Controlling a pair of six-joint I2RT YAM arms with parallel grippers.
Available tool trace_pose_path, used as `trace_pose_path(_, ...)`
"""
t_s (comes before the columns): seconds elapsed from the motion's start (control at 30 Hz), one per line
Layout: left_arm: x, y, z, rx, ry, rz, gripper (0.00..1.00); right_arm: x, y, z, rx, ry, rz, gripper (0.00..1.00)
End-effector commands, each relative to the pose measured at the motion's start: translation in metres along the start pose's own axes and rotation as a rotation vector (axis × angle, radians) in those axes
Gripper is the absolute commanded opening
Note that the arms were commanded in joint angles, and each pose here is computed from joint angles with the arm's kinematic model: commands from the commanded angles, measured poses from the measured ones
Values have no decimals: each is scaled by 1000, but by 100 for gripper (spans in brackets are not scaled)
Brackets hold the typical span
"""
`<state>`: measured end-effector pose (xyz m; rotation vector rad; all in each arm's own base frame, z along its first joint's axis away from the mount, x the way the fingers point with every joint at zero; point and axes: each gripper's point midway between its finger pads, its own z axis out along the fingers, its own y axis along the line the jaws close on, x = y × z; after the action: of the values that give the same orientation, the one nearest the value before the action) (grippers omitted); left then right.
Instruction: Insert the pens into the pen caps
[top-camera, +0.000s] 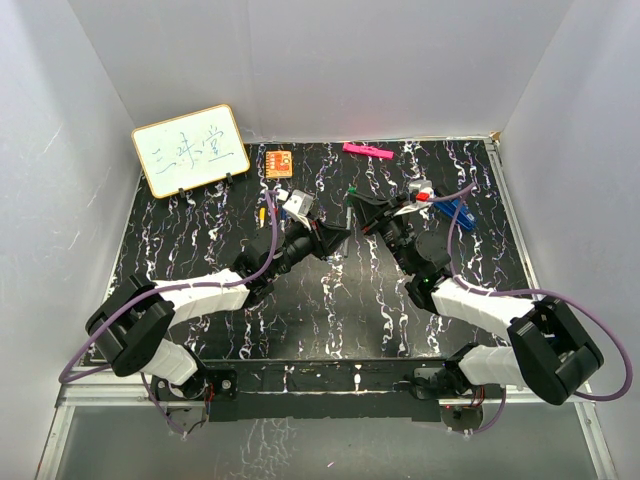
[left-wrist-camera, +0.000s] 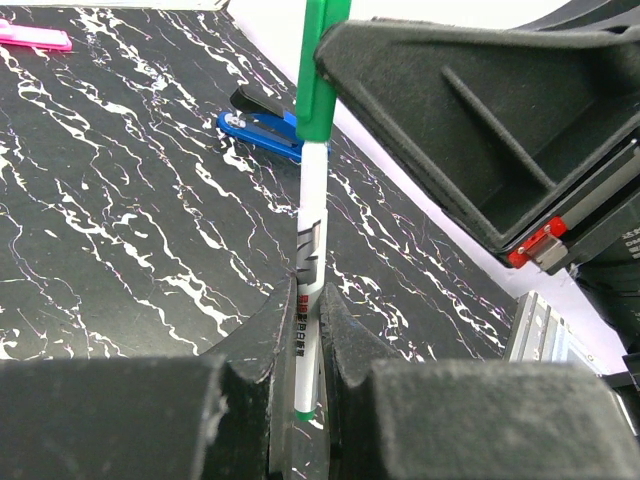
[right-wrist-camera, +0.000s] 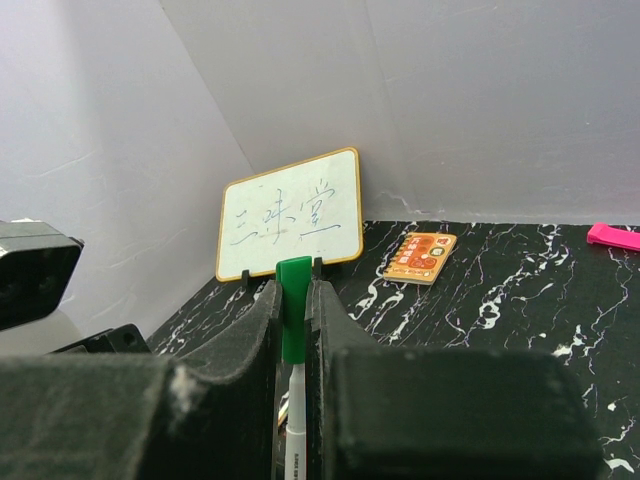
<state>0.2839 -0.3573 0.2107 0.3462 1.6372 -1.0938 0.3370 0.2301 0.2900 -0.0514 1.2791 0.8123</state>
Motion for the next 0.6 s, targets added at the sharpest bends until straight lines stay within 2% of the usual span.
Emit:
trace_pose_path(0.0, -32, -15, 4, 38, -84, 22, 0, -8, 4, 1, -18, -34, 7, 0)
trace_pose_path(0.27, -35, -12, 4, 21, -96, 23, 0, -4, 5, 0, -23, -11, 14, 0)
trace_pose_path(0.57, -56, -12, 14, 8, -148, 69, 0, 20, 7, -2, -45, 90, 22, 0)
